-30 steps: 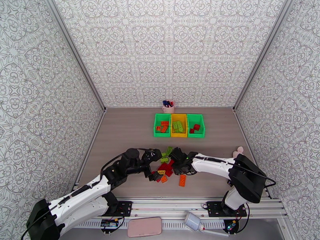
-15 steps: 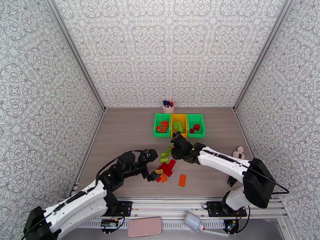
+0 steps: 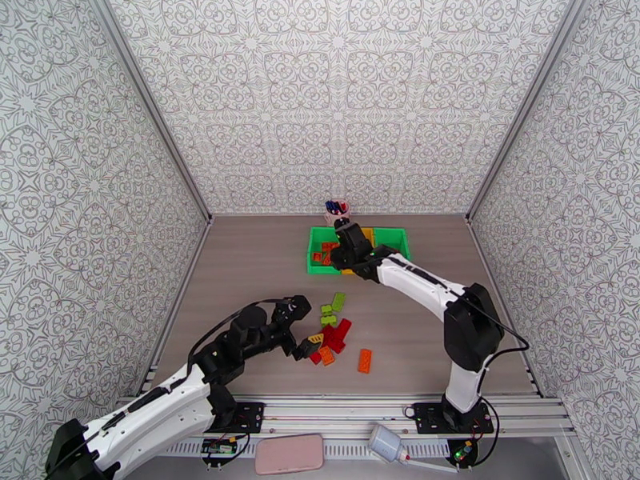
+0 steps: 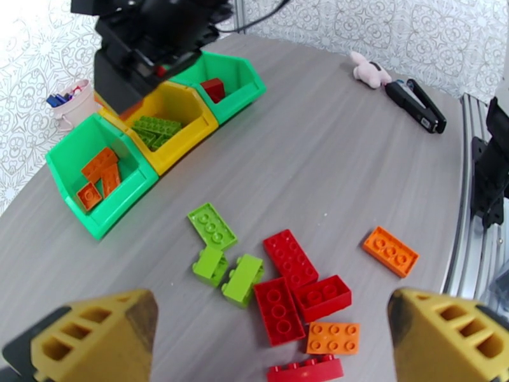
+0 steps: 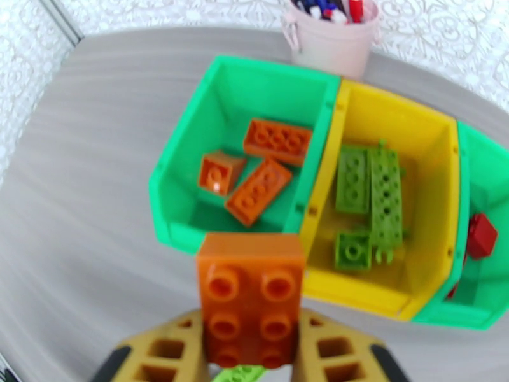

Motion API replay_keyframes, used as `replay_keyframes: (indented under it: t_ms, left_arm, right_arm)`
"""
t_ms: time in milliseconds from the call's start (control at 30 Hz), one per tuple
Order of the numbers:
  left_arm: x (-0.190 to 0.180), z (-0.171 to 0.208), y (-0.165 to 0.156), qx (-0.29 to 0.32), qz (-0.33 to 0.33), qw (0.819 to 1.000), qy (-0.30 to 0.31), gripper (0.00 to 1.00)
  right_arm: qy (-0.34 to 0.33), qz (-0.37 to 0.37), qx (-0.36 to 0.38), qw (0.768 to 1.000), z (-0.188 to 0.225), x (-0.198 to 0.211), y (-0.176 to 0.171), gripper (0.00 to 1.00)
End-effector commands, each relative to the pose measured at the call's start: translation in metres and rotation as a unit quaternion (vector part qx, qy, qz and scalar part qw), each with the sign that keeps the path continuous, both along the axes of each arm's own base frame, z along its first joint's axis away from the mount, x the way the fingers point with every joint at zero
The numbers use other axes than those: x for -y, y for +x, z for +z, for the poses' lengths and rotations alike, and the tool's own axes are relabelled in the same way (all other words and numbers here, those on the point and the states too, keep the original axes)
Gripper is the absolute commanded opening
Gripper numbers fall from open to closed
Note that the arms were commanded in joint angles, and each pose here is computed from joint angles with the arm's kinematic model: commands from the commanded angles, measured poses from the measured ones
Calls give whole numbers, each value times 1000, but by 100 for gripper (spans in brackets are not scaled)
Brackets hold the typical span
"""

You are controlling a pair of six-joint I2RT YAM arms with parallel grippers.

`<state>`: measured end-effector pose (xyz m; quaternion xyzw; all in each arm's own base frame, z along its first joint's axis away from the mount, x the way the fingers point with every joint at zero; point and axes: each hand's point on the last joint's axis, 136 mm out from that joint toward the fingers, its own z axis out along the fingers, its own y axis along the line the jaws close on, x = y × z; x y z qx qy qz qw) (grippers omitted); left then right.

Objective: Sort the legos into containers by color

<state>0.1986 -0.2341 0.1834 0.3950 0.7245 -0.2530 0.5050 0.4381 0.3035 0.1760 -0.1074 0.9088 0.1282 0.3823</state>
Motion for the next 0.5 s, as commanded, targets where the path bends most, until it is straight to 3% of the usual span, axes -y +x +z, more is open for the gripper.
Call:
replay_keyframes:
  t_ms: [0, 467]
  left_arm:
    - [-4, -3, 4, 2, 13, 1000, -1, 100]
    - [-6, -4, 6, -4, 23, 1000, -5, 100]
  right_arm:
    - [5, 7, 6, 1000, 5, -7, 22, 21]
    - [0, 9, -13, 1000, -35, -33, 76, 19]
